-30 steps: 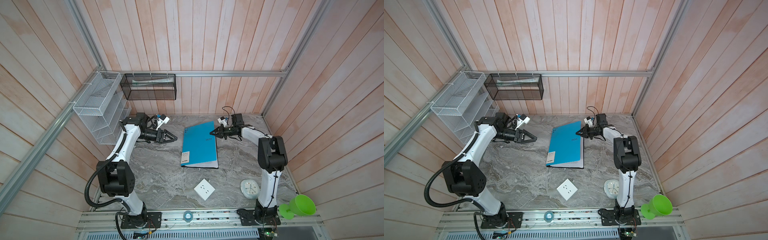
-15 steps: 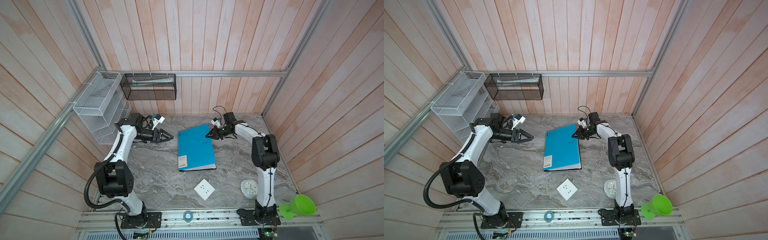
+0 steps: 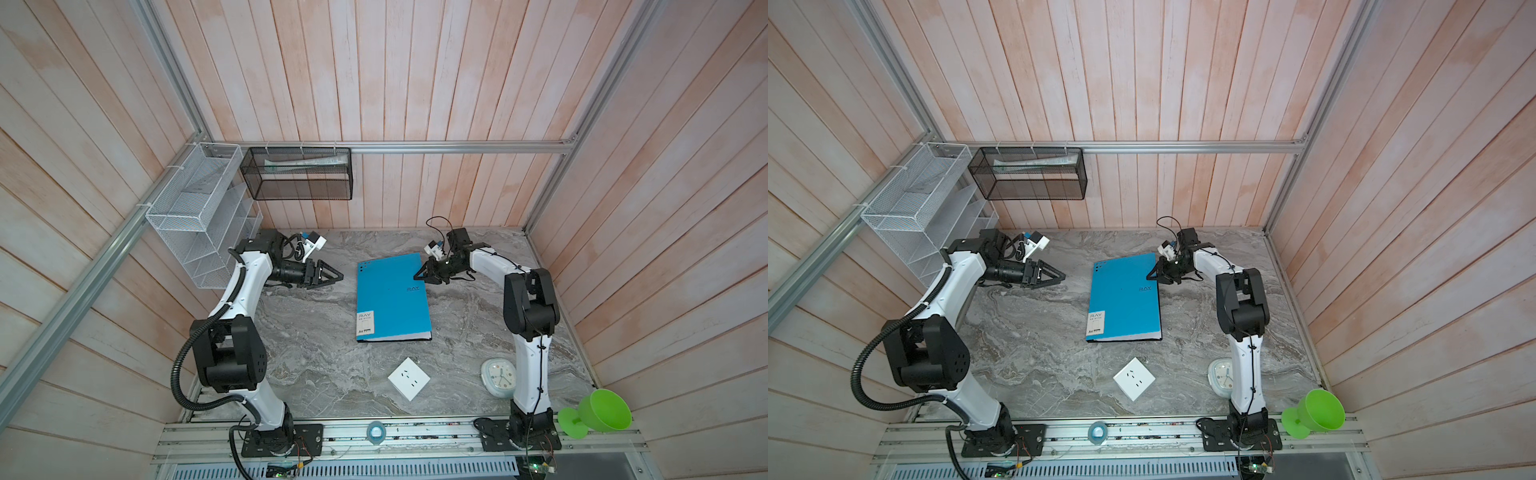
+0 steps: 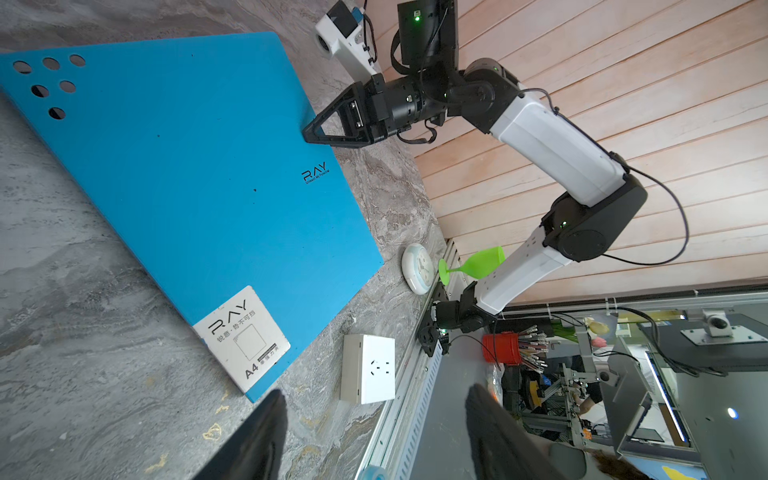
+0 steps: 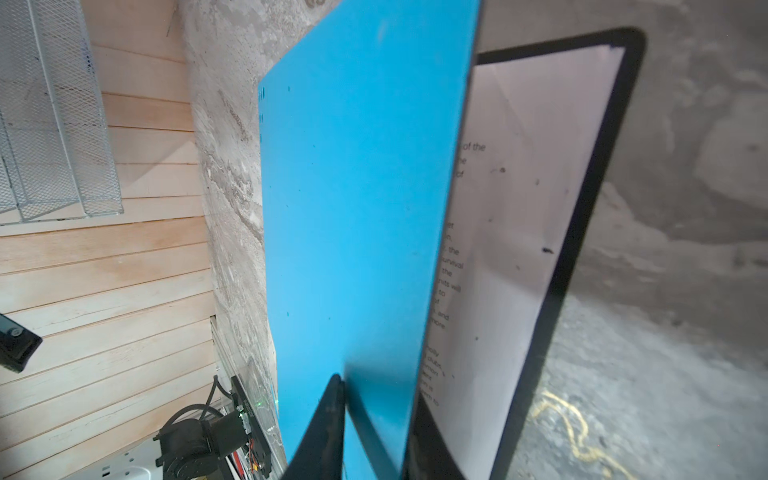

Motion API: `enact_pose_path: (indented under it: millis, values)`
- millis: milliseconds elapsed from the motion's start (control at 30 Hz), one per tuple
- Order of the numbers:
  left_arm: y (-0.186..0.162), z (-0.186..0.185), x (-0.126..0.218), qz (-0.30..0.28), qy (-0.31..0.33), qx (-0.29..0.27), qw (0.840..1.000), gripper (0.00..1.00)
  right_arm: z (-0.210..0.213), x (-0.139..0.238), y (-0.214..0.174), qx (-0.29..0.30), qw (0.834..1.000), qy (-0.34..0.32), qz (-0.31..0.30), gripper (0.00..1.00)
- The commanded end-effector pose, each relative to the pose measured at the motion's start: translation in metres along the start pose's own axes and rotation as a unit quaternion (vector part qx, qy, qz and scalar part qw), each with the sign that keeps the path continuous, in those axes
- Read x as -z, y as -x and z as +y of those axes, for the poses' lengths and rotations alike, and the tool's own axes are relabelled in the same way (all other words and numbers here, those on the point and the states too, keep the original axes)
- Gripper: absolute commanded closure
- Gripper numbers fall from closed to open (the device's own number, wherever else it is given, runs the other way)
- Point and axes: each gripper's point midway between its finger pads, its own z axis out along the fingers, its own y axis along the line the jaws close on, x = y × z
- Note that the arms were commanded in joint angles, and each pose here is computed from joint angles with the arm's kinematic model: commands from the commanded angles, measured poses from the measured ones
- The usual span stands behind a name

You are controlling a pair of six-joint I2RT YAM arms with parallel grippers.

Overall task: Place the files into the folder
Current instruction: 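Press the closed teal folder flat with the right gripper while left gripper withdraws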

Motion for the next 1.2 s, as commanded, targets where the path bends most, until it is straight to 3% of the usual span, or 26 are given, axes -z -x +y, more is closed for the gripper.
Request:
enact_pose_path:
  millis: [0, 167, 267, 433, 500, 733, 867, 1167]
  values:
    - [-0.001, 0.007, -0.002, 0.001, 0.0, 0.006, 1.0, 0.29, -0.01, 0.005, -0.001, -0.004, 1.0, -0.027, -0.001, 0.74]
    - [-0.004, 0.009, -0.004, 0.001, -0.002, 0.012, 1.0, 0.28, -0.019, 0.007, 0.004, -0.003, 0.999, -0.053, -0.001, 0.7]
    - [-0.007, 0.011, -0.005, 0.003, -0.003, 0.014, 1.0, 0.11, -0.025, 0.008, 0.005, -0.006, 0.997, -0.073, 0.001, 0.7]
    - [-0.008, 0.015, -0.005, 0.004, 0.007, 0.007, 1.0, 0.07, -0.032, 0.014, 0.006, -0.007, 0.995, -0.103, -0.007, 0.68]
    - [-0.008, 0.016, -0.006, 0.004, 0.009, 0.007, 1.0, 0.0, -0.035, 0.017, 0.006, -0.008, 0.993, -0.119, -0.01, 0.68]
    - [-0.017, 0.047, -0.015, -0.006, 0.044, 0.03, 0.999, 0.0, -0.038, 0.033, 0.002, -0.018, 0.987, -0.153, -0.032, 0.67]
    - [-0.029, 0.075, -0.027, -0.004, 0.059, 0.053, 0.997, 0.0, -0.032, 0.028, -0.019, -0.035, 0.992, -0.112, -0.039, 0.66]
    - [-0.031, 0.094, -0.032, 0.009, 0.068, 0.054, 0.996, 0.0, -0.041, 0.017, -0.053, -0.061, 0.994, -0.091, -0.029, 0.64]
